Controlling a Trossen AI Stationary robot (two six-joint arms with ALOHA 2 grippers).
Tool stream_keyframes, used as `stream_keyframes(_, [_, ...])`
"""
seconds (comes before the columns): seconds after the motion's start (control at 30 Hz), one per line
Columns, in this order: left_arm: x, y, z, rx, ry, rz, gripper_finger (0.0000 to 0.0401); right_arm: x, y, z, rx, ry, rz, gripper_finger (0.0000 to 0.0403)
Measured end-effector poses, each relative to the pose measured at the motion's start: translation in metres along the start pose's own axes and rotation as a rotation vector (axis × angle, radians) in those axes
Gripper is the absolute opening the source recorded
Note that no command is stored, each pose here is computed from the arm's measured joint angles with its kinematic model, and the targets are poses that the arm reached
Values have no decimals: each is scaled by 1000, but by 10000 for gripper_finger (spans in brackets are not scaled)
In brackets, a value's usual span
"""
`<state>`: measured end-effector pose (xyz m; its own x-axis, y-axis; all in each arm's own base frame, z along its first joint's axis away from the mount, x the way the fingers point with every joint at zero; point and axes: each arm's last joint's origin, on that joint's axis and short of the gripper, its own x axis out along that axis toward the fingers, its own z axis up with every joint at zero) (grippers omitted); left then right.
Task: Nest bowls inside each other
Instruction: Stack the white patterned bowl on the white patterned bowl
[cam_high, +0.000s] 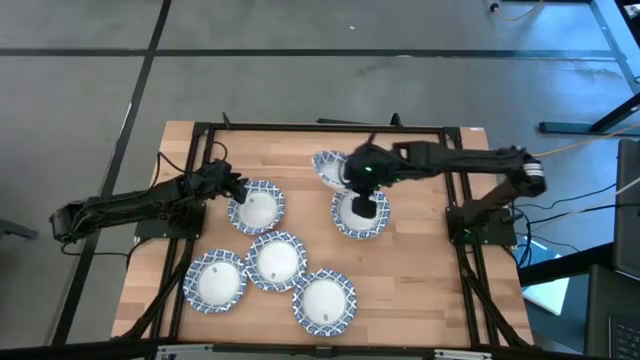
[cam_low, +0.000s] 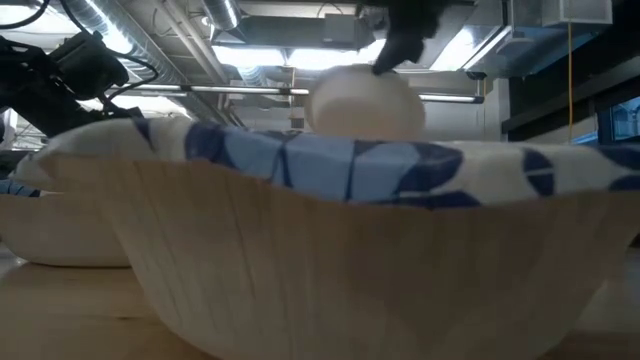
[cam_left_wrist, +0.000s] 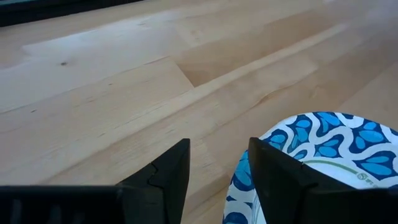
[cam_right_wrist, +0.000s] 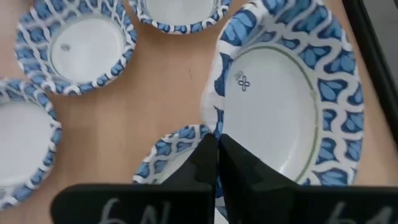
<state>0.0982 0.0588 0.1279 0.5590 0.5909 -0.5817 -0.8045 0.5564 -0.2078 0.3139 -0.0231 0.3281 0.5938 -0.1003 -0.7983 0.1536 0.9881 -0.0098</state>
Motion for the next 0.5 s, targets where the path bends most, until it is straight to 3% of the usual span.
stream_keyframes(0.27, [0,0,0,2,-2,3,157,-9,12,-49,122,-87,-41,12])
stream_keyframes(0.5, [0,0,0,2,-2,5,157,-9,34,-63,168,-50,2,12])
